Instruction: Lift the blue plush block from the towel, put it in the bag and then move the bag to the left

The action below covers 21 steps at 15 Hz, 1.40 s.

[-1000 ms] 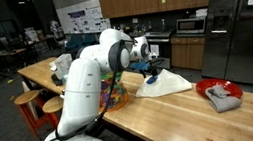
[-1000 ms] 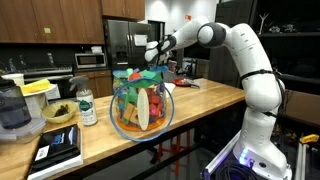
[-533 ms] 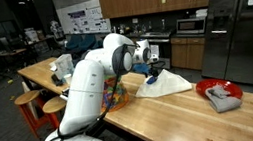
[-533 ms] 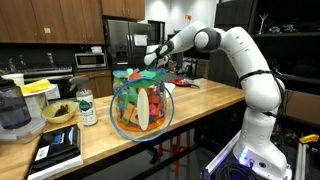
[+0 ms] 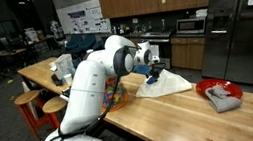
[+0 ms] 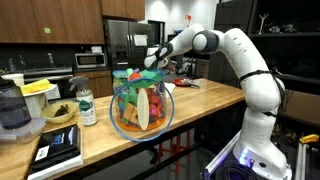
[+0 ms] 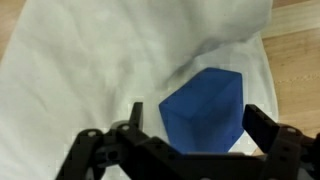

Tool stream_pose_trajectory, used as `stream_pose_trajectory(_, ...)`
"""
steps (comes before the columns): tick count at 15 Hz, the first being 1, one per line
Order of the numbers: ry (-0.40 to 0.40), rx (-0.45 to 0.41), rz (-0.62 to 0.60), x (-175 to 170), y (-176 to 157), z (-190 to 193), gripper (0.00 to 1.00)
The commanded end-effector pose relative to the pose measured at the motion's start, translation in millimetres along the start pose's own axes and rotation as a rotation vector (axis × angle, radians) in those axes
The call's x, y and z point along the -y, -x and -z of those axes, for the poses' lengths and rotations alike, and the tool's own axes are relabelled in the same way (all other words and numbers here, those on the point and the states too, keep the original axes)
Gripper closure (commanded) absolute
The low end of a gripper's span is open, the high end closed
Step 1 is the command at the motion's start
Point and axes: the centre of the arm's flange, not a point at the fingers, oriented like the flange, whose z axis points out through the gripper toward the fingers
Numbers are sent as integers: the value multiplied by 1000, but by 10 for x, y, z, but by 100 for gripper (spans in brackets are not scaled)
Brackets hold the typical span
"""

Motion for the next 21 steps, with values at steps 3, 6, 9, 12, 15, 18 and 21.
stream_pose_trajectory(3, -45, -38, -47, 20, -96, -36, 0)
stream_pose_trajectory(6, -58, -47, -54, 20, -106, -50, 19)
stream_pose_trajectory(9, -59, -47, -55, 19, -111, -65, 38)
stream_pose_trajectory(12, -59, -47, -53, 18, -120, -49, 61)
stream_pose_trajectory(15, -57, -48, -49, 20, -129, -20, 65)
stream_pose_trajectory(18, -55, -45, -41, 15, -126, 38, 69)
stream_pose_trajectory(21, -58, -47, -32, 6, -123, 154, 73)
